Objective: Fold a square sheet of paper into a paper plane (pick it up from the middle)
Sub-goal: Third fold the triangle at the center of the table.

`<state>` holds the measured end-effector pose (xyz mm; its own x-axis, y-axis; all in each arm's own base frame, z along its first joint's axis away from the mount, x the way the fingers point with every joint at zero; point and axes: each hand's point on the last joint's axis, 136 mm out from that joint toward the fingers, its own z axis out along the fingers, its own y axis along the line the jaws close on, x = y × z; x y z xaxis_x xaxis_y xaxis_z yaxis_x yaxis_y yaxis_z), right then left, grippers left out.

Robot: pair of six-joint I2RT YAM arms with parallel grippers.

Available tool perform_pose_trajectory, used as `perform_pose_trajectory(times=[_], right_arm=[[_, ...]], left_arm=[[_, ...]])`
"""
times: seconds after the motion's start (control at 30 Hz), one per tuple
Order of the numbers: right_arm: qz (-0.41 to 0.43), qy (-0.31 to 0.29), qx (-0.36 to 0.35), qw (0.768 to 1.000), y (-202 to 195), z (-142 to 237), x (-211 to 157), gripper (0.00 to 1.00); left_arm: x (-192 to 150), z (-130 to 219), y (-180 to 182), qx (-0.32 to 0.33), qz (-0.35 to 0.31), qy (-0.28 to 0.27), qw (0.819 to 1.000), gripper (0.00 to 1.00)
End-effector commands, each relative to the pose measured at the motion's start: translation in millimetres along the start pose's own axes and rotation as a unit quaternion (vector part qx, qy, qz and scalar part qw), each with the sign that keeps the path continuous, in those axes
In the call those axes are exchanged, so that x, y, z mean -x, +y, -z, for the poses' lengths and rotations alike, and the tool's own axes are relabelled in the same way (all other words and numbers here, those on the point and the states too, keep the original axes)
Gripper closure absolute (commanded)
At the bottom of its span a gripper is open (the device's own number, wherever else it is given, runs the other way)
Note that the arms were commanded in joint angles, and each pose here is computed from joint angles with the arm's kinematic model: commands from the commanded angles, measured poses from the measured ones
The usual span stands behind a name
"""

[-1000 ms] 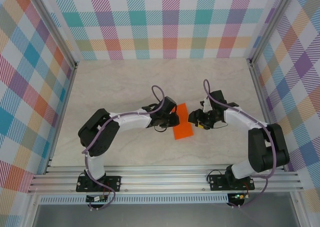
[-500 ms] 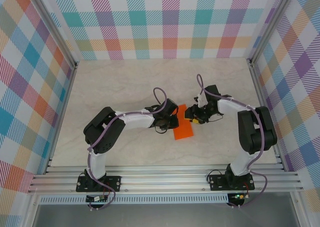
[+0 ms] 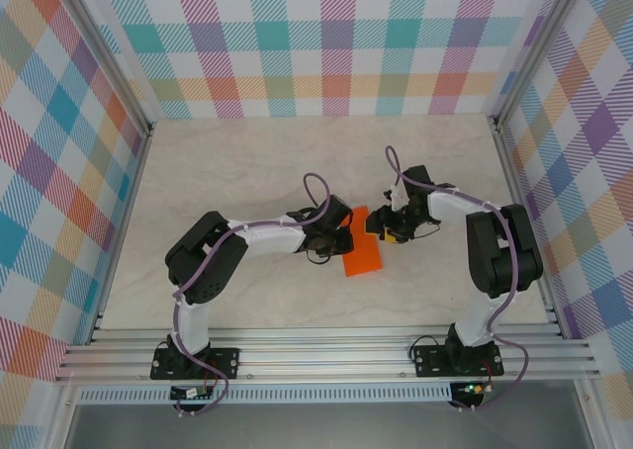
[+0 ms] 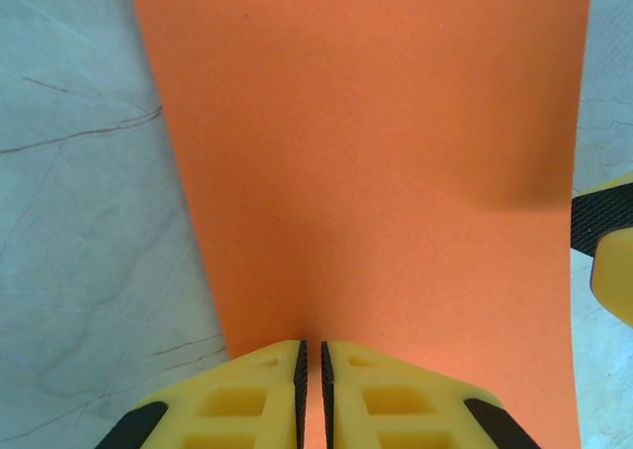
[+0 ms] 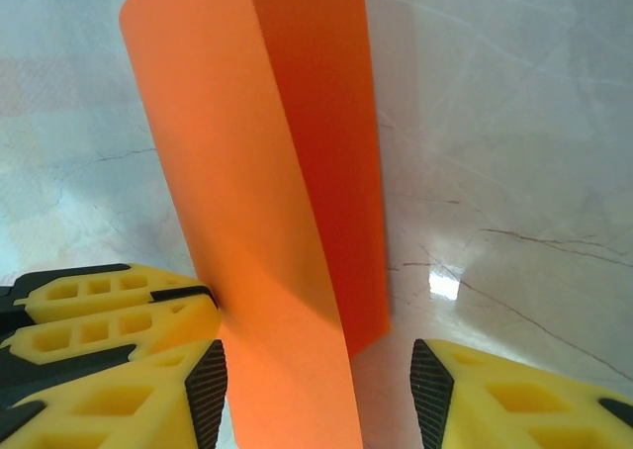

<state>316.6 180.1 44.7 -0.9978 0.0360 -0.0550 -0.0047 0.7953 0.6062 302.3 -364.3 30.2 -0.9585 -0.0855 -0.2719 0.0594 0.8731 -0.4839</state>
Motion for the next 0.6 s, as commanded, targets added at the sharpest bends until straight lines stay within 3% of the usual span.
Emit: perform_pose_trajectory(times=[0.0, 0.23, 0.57], right_arm=[[-0.007, 0.021, 0.026, 0.999, 0, -8, -9, 0.46], [-0.003, 0.039, 0.062, 0.997, 10, -12, -11, 0.51], [-0.003, 0.039, 0.056, 0.998, 7, -13, -12, 0.72]], left_arm=[[-3, 3, -6, -0.003, -0.014, 0.005, 1.0, 0.85], [-3, 5, -7, -0.005, -0.015, 0.004, 1.0, 0.85], [-1, 10, -11, -0.01, -0.018, -0.001, 1.0, 0.83]])
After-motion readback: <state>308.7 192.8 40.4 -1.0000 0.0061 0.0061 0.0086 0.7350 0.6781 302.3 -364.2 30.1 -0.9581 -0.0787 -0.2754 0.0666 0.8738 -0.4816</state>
